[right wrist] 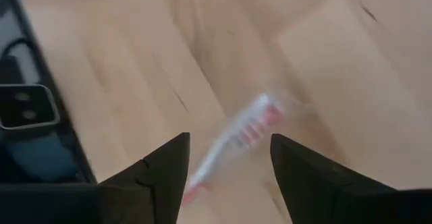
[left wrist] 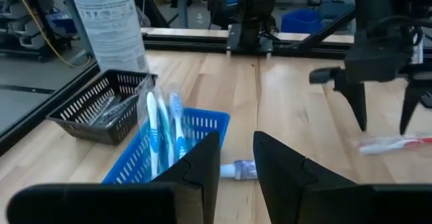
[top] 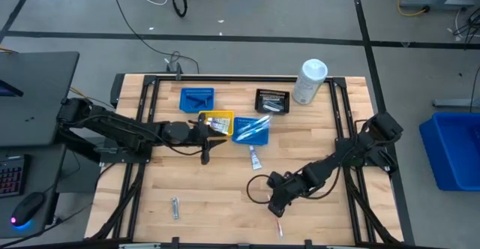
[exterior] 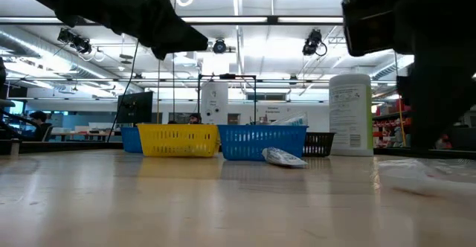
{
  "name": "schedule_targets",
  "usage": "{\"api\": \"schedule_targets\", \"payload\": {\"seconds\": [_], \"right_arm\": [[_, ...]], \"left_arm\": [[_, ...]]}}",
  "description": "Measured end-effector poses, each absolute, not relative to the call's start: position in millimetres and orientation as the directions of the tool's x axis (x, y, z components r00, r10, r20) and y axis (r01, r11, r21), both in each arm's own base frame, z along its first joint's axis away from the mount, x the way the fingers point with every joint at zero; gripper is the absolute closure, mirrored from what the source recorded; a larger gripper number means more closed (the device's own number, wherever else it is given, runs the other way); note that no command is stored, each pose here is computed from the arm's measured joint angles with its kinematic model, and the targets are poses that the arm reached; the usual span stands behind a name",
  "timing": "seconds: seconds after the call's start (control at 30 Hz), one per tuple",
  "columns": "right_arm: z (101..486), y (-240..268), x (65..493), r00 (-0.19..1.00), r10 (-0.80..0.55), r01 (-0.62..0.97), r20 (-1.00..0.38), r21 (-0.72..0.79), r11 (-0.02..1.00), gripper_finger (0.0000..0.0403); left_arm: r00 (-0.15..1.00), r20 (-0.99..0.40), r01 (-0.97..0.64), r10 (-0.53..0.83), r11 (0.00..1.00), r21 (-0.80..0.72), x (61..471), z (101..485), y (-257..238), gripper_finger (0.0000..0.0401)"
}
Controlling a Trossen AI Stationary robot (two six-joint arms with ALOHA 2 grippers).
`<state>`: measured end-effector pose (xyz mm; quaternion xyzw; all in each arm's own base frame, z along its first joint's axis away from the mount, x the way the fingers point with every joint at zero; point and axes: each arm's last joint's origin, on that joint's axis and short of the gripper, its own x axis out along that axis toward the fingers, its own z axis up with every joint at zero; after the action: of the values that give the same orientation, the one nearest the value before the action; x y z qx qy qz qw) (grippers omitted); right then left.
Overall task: Pick & Place Travel size toiletries
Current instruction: Put the orange toothbrush into the right blue basket
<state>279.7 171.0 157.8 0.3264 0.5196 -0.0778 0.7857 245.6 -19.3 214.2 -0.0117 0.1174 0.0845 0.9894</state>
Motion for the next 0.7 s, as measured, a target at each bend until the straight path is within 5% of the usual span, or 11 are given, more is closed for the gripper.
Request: {"api": "schedule_targets", "payload": {"seconds": [0.33, 0.7], "right_arm": [[148, 166, 278, 0.42, 0.106, 0.484, -0.901, 0.321, 0.814, 0.0196], [150, 170, 283, 0.468, 0.137, 0.489, -0.873, 0.384, 0.783, 0.0179]], "left_arm": [[0.942, -0.335, -0.066, 0.03, 0.993, -0.098, 243, 205, -25, 0.0303], [0.919, -0.393, -0.072, 0.027, 0.992, -0.099, 239, 199, -36, 0.0303]]}}
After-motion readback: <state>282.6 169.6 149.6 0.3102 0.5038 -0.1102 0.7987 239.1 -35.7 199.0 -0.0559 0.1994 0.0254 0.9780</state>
